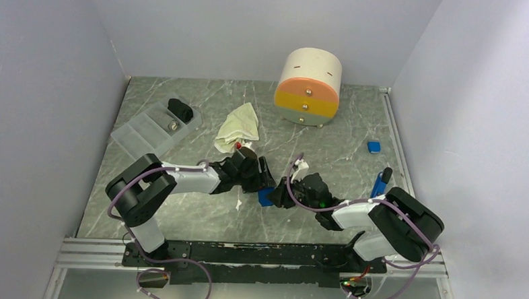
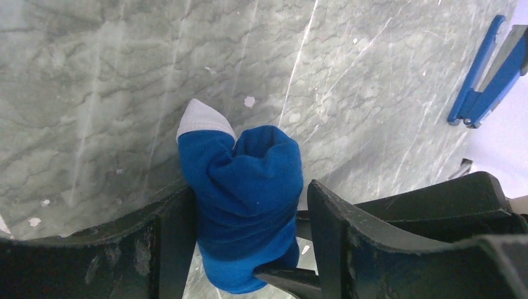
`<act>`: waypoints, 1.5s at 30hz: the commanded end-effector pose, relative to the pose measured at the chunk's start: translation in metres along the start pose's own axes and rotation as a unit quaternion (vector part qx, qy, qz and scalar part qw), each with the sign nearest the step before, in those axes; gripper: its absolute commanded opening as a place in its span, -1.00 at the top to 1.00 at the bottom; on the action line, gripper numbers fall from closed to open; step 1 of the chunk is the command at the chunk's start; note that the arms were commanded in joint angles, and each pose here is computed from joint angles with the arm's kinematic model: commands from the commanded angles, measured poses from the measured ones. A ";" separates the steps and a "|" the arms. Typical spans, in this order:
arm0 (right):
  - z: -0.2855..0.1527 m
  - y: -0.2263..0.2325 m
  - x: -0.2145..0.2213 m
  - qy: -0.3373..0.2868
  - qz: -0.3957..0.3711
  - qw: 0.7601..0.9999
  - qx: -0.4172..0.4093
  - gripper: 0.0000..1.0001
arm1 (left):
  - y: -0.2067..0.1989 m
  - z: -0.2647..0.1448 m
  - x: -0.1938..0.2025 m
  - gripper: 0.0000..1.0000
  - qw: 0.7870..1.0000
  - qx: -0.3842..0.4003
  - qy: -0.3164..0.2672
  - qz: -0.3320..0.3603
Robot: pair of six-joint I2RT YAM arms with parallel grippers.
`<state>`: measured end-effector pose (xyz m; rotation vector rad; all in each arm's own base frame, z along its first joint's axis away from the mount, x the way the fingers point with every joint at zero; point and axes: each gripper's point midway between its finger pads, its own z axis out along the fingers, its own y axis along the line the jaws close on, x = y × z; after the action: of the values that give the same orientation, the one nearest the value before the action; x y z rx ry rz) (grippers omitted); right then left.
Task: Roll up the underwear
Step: Roll the underwear to the center of the board, then pick up the underwear from the center of the board.
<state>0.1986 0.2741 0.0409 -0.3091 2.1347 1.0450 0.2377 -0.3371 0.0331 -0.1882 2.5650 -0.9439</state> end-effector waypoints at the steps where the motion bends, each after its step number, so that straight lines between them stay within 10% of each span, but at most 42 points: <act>1: -0.005 -0.004 0.002 -0.009 0.008 1.000 0.011 0.27 | 0.090 -0.001 0.058 -0.38 0.981 -0.169 0.081 0.054; 13: -0.018 0.008 -0.016 -0.017 0.014 1.000 0.000 -0.07 | 0.068 0.005 0.052 0.90 0.979 -0.143 0.095 0.108; 31: -0.078 -0.016 -0.102 -0.124 -0.022 0.977 0.172 -0.43 | 0.013 -0.040 -0.041 0.90 0.981 -0.074 0.046 0.172; 45: -0.072 -0.004 -0.117 -0.099 -0.043 0.980 0.166 -0.42 | 0.082 -0.148 -0.202 0.90 0.979 -0.161 -0.085 0.096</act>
<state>0.2413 0.1999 0.1379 -0.0995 2.0696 0.6129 0.3380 -0.1857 0.1142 -0.0428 2.5625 -0.4853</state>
